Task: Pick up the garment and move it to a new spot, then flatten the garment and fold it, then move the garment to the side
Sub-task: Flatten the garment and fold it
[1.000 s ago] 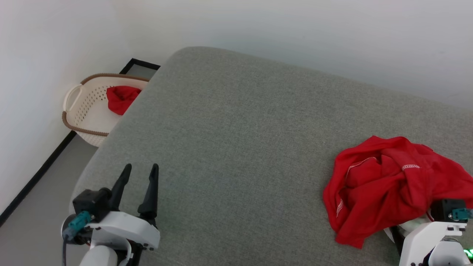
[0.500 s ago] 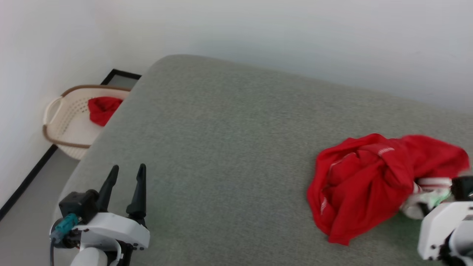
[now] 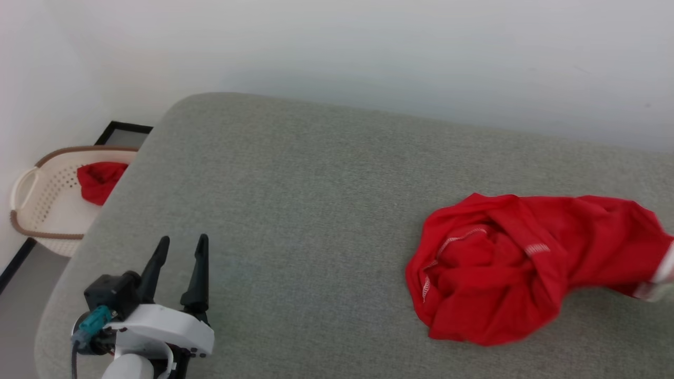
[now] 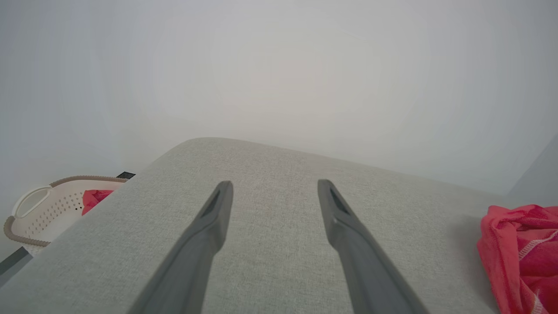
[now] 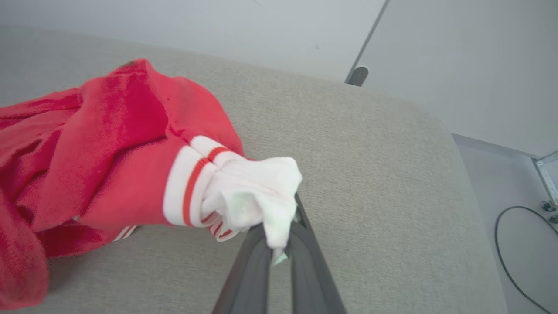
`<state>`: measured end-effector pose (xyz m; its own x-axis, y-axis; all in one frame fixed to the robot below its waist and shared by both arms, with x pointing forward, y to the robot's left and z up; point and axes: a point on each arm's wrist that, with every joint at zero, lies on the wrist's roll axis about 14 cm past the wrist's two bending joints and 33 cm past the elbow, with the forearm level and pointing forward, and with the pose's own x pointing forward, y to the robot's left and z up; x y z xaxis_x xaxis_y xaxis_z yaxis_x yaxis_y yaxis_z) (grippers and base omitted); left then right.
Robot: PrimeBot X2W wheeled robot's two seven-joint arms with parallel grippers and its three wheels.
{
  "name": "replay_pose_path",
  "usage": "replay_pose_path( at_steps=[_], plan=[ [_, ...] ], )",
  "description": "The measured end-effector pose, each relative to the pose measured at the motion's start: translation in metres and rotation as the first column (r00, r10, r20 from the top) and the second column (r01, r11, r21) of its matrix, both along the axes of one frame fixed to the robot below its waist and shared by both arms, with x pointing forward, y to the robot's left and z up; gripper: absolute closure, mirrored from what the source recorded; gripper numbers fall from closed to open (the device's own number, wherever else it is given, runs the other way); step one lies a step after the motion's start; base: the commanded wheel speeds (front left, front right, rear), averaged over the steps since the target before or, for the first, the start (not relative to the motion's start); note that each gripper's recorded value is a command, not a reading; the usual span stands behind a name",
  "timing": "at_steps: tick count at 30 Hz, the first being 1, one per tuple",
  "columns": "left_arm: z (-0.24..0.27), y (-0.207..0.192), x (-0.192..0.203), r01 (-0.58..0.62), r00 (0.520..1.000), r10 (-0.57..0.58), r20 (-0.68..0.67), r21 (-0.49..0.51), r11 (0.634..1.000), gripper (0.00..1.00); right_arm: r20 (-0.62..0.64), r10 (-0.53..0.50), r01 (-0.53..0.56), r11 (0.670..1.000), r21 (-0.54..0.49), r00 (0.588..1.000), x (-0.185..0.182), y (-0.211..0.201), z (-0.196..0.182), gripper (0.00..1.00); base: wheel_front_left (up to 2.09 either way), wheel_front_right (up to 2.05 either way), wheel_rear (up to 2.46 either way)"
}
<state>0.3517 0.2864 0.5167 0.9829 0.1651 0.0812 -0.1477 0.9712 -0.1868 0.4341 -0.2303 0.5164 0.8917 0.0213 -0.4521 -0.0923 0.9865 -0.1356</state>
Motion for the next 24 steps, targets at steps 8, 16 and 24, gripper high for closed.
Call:
replay_pose_path(
  at_steps=[8, 16, 24],
  plan=[
    [-0.003, -0.009, 0.008, 0.029, 1.000, -0.029, -0.011, 0.001, 1.000, 0.00, -0.038, -0.162, 0.159, 0.986, -0.053, 0.986, -0.018, -0.062, -0.011, 1.00, 0.00, 0.00, 0.00],
    [-0.007, -0.013, 0.011, 0.044, 0.999, -0.044, -0.023, -0.003, 0.999, 0.00, -0.140, -0.235, 0.234, 0.972, -0.018, 0.962, -0.039, -0.076, -0.057, 0.81, 0.00, 0.00, 0.00],
    [-0.006, -0.020, 0.016, 0.082, 0.996, -0.082, -0.026, 0.010, 0.997, 0.00, -0.115, -0.221, 0.225, 0.974, 0.019, 0.968, -0.035, -0.067, -0.061, 0.00, 0.00, 0.00, 0.00]
  ],
)
